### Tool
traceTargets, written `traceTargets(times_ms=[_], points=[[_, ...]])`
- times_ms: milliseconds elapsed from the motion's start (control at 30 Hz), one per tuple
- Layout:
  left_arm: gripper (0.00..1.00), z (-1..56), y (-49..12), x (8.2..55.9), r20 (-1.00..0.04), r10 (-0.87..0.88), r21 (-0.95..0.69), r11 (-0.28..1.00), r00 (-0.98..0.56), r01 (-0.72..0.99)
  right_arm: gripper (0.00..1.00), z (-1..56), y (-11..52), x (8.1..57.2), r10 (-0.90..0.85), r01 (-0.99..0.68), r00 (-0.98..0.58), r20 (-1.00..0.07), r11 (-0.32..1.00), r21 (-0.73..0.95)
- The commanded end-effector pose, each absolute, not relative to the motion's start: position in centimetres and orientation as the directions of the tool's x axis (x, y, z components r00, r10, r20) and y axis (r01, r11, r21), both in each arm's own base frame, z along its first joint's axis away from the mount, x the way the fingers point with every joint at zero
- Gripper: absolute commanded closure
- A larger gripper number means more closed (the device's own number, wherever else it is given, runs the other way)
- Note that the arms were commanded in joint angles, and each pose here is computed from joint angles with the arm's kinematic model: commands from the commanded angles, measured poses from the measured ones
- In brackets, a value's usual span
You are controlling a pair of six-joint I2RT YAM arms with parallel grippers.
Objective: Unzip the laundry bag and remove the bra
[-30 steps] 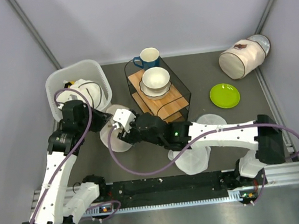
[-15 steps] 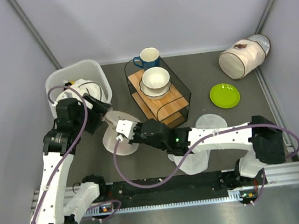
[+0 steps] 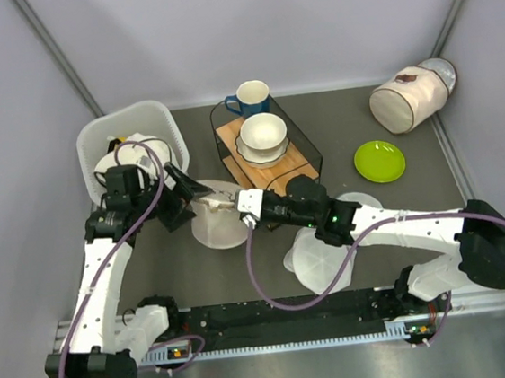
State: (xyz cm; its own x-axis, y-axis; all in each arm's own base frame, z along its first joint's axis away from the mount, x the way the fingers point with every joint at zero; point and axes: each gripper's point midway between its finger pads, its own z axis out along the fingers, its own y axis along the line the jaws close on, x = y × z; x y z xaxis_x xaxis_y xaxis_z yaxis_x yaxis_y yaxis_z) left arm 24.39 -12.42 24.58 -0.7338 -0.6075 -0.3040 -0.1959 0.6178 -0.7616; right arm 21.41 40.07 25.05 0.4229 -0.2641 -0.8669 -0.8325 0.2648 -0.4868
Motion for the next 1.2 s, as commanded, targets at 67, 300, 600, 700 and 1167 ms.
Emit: traceTargets(times_ms=[67,300,600,700,1167], points=[[0.01,24.0,-15.1,23.4,-0.186,-0.532,-0.845,0.515,-0.826,-0.141,1.0,28.7,41.4,19.2,-0.117,-0.838,0.494,-0.861,0.201,-0.508],[0.08,24.7,-15.4,23.9,-0.199,-0.53,-0.864,0.492,-0.824,-0.108,1.0,27.6,41.4,19.2,-0.15,-0.84,0.494,-0.856,0.172,-0.515],[0.73,24.3,-14.6,23.6,-0.233,-0.536,-0.836,0.536,-0.811,-0.114,1.0,26.3,41.5,19.5,-0.181,-0.841,0.488,-0.854,0.163,-0.515],[1.0,23.7,-13.5,23.4,-0.254,-0.548,-0.798,0.584,-0.797,-0.148,1.0,26.6,41.3,19.9,-0.183,-0.847,0.461,-0.868,0.2,-0.492],[1.0,23.0,-9.7,24.3,-0.323,-0.761,-0.773,0.555,-0.563,-0.307,0.51,33.6,40.0,20.6,0.028,-0.816,-0.281,-0.959,0.519,0.254]])
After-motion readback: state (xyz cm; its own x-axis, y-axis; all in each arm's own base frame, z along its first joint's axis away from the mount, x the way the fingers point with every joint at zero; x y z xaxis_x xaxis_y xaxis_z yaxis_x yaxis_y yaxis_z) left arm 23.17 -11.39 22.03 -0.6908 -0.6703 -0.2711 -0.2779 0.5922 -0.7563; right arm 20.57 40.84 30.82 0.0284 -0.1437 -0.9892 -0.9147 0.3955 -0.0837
